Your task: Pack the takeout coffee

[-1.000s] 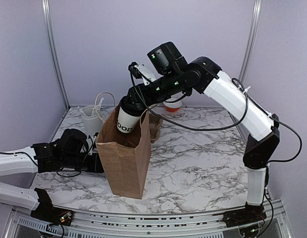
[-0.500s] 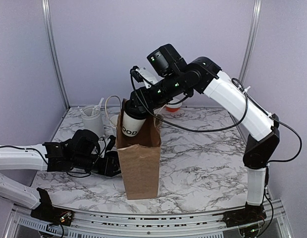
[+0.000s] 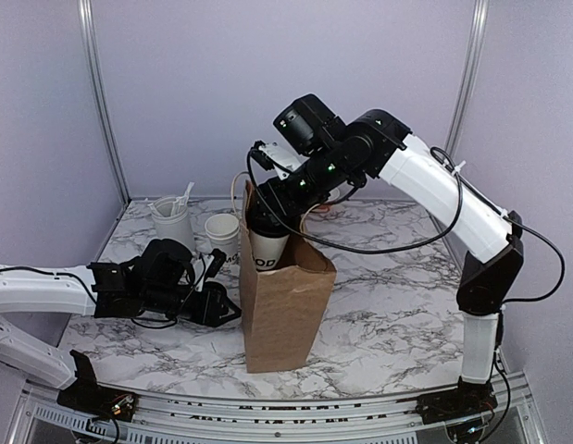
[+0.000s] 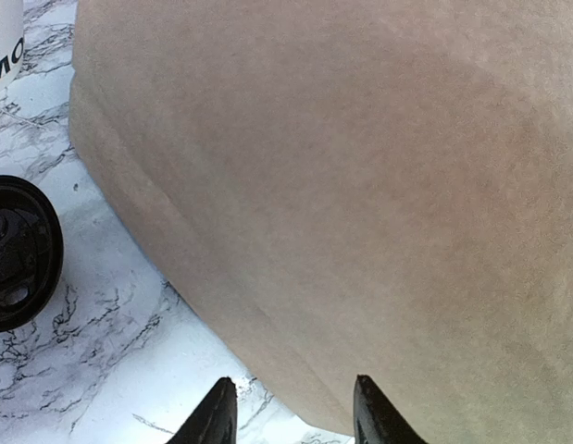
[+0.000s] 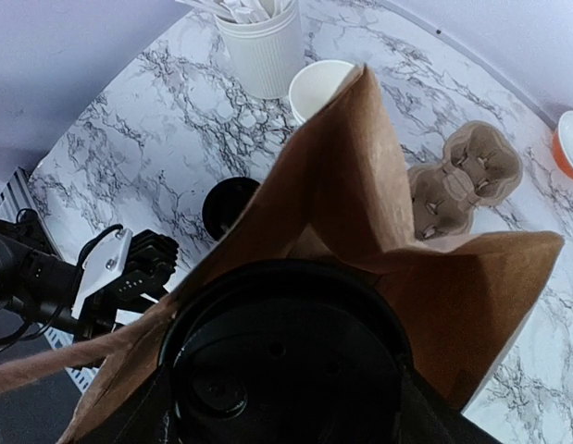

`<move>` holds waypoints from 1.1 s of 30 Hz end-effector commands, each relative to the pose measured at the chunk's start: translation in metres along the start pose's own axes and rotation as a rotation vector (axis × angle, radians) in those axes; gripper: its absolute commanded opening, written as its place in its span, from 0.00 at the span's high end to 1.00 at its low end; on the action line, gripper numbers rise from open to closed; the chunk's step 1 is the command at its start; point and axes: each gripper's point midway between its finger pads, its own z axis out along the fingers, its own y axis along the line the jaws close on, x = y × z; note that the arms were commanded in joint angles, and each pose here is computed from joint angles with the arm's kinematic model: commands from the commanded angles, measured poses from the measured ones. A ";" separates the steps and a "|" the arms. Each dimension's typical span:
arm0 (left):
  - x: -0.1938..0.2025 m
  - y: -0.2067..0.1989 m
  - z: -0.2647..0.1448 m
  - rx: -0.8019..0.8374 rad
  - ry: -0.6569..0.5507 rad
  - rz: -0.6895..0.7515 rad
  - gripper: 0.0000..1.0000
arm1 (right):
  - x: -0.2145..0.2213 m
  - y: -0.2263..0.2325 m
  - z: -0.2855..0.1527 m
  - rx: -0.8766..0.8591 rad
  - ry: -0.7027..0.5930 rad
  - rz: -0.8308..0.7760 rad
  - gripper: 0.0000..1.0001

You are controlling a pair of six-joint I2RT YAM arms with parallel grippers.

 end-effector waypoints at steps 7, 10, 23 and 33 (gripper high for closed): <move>-0.013 -0.008 -0.002 0.006 -0.030 0.032 0.56 | -0.008 0.005 -0.037 -0.011 -0.060 -0.008 0.43; -0.010 -0.015 0.000 0.048 -0.011 0.039 0.57 | -0.018 0.008 -0.043 -0.027 -0.098 -0.005 0.43; 0.010 -0.051 0.004 0.195 0.061 0.085 0.58 | -0.031 0.011 -0.051 -0.038 -0.155 -0.011 0.43; 0.024 -0.079 0.014 0.265 0.074 0.112 0.58 | -0.014 0.011 -0.059 -0.011 -0.107 -0.023 0.43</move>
